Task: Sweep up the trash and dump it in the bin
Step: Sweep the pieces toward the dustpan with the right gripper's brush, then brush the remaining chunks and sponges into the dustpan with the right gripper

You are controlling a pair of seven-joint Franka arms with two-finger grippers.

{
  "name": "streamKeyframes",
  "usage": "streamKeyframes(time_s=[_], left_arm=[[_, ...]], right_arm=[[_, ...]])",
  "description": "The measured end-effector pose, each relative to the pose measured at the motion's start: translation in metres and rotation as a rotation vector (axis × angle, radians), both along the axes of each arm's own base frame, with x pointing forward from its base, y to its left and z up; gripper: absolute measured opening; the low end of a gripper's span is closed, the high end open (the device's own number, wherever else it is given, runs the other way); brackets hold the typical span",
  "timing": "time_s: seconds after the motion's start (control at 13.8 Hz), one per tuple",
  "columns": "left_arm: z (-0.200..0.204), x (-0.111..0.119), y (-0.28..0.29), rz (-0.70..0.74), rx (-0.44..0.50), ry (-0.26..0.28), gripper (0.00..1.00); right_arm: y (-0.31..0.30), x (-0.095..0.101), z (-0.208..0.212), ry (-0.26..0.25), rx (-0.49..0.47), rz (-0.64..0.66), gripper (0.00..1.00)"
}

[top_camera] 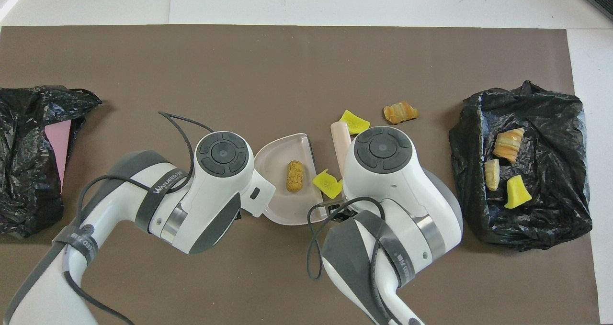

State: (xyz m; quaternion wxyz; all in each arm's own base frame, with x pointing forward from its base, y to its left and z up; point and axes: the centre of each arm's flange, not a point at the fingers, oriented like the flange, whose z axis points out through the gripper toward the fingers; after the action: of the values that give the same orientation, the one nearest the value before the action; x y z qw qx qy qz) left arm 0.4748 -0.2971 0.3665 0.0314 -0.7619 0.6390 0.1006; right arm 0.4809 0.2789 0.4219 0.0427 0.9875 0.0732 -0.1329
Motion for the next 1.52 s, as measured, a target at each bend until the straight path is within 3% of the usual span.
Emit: streamKeyframes(time_s=[0.51,0.87,1.23,1.52], left_arm=[[0.000,0.005,0.009,0.016,0.001,0.001,0.31],[0.000,0.006,0.011,0.073,0.000,-0.003,0.31],[-0.001,0.005,0.010,0.107,0.002,-0.006,0.31],[-0.001,0.005,0.009,0.112,0.002,-0.006,0.31]], right_arm=[[-0.148,0.080,-0.016,-0.045,-0.129,0.021,0.26],[-0.205,0.106,-0.044,-0.030,-0.197,-0.029,0.26],[-0.167,0.113,-0.077,0.011,-0.152,0.006,0.26],[-0.086,0.088,-0.090,0.057,-0.067,0.074,0.26]])
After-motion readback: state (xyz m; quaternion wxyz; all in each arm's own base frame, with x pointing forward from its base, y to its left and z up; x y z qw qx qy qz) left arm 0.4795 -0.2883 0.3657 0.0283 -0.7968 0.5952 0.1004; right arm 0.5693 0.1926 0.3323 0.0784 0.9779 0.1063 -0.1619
